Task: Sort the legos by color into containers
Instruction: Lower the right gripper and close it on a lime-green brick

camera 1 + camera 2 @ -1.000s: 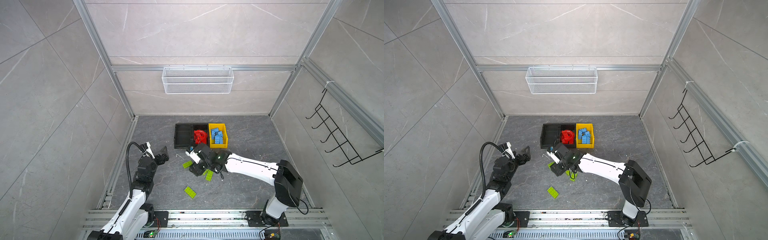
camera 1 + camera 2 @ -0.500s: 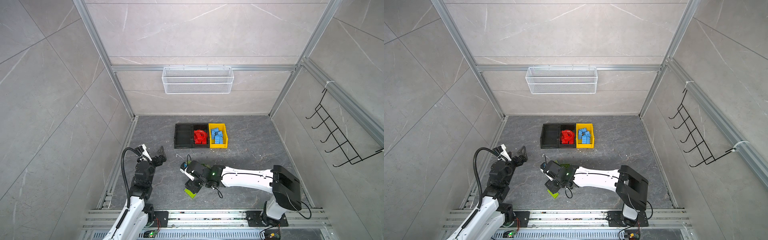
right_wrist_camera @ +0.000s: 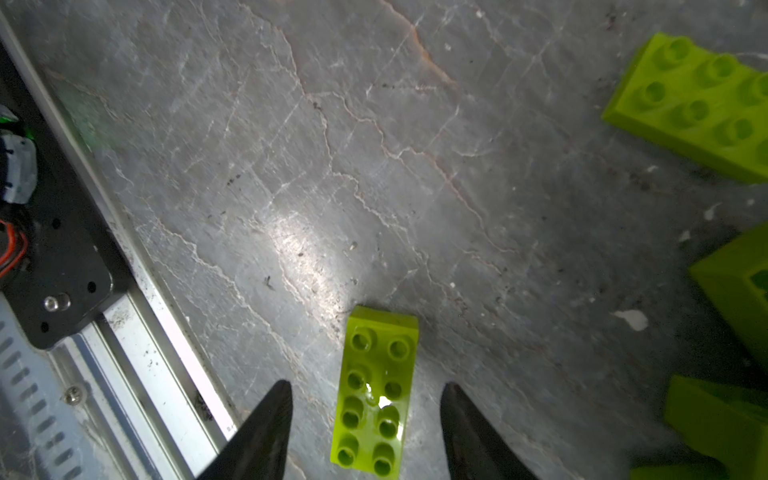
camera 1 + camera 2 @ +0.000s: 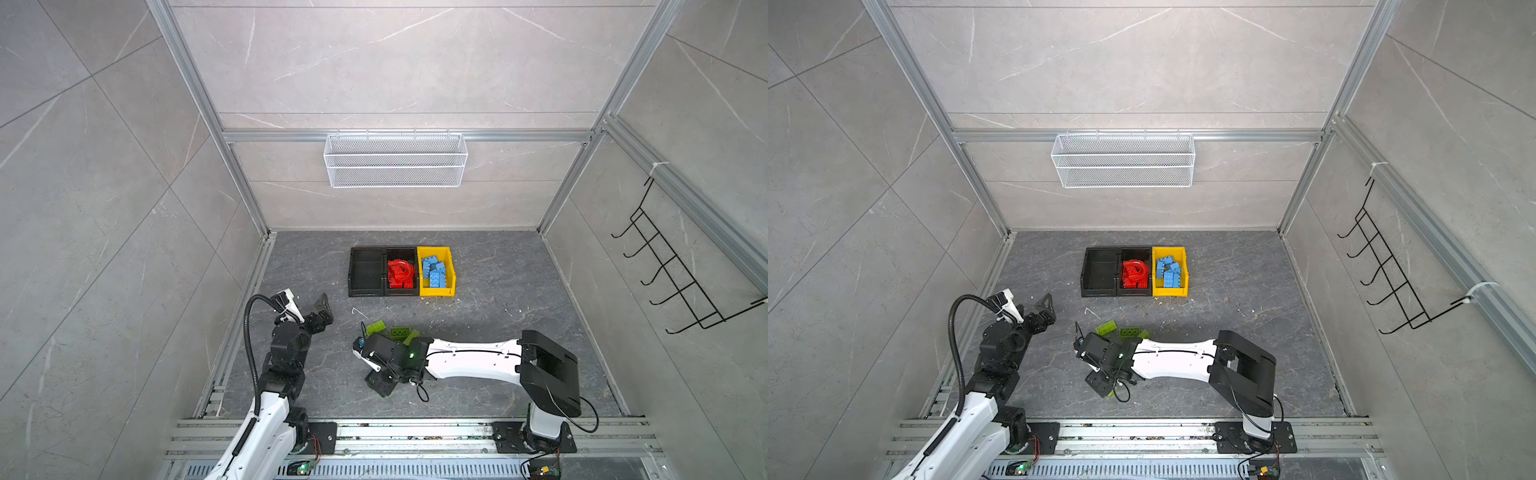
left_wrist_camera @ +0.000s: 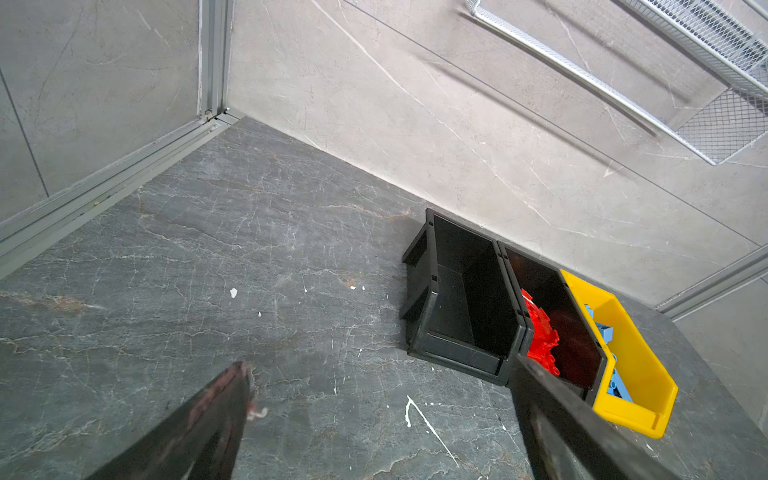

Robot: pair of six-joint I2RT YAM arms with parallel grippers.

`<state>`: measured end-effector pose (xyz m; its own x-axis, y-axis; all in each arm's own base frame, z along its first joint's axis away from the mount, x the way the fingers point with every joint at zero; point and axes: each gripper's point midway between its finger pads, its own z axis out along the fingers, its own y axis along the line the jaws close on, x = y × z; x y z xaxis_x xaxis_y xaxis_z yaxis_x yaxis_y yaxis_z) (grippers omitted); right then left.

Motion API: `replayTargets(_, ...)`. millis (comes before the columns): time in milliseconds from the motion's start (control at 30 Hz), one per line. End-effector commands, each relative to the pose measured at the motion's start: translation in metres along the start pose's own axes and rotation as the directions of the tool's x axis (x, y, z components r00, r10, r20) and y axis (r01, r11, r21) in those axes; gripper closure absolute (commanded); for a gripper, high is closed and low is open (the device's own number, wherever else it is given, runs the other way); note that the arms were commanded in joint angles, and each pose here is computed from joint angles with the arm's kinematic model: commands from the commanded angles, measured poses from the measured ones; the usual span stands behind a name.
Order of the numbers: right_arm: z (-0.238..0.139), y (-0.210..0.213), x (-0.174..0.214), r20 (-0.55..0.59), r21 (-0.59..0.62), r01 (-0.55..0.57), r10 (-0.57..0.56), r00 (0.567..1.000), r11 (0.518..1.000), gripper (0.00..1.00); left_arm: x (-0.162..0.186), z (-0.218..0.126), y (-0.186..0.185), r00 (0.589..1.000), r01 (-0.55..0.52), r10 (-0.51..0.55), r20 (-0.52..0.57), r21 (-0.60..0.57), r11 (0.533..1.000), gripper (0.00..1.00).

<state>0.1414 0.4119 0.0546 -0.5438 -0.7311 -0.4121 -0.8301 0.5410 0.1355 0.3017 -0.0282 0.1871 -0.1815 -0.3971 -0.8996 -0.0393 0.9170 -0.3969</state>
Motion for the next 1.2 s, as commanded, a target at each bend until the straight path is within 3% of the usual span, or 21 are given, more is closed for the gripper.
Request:
replayTargets(0, 0.005, -0.004, 0.002, -0.038, 0.037, 0.013, -0.012, 0.999, 0.999, 0.42, -0.010, 0.000, -0.003, 0.999, 0.011, -0.012, 0.036, 0.010, 1.000, 0.01)
replayTargets(367, 0.016, -0.013, 0.010, -0.082, 0.091, 0.028, -0.021, 0.996, 0.995, 0.46, -0.005, 0.005, -0.004, 1.000, 0.011, -0.011, 0.013, 0.017, 1.000, 0.01)
replayTargets(767, 0.031, -0.008, 0.015, -0.105, 0.072, 0.015, -0.007, 0.994, 0.997, 0.50, -0.007, 0.002, -0.003, 1.000, 0.016, -0.016, 0.024, 0.011, 1.000, 0.01)
replayTargets(1167, 0.030, -0.009, 0.013, -0.077, 0.074, -0.018, 0.024, 0.997, 0.997, 0.62, -0.006, 0.004, -0.003, 1.000, 0.015, -0.015, 0.017, 0.008, 1.000, 0.01)
